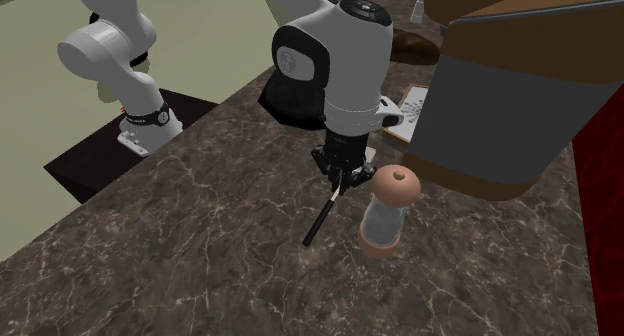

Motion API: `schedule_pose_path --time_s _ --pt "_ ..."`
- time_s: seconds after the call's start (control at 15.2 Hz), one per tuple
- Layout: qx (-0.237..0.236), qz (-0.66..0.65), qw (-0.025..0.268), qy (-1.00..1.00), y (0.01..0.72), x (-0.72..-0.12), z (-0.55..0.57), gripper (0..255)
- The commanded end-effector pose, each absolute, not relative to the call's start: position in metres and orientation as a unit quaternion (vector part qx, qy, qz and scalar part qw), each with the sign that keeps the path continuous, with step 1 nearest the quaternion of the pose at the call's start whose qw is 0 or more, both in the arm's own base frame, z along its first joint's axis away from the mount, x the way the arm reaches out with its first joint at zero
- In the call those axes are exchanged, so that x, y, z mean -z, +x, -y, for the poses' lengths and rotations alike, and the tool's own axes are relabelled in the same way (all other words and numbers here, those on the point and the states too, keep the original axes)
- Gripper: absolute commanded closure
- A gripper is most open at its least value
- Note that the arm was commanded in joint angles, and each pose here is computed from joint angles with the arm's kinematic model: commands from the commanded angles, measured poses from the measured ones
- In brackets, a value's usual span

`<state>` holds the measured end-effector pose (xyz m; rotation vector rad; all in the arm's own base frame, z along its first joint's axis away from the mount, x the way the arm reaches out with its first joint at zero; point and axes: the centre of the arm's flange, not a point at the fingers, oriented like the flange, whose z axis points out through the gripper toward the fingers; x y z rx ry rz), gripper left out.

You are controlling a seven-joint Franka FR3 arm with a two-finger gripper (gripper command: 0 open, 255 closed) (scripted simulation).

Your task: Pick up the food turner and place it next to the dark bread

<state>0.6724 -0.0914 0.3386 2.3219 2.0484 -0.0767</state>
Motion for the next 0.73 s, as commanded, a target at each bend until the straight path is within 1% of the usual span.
schedule_pose_path --time_s 0.0,0.66 --pt "0.025 -0.661 0.022 0.749 0.672 -0.339 0.091 255" --pt "0.025 -0.661 0.022 0.749 0.672 -0.386 0.091 255"
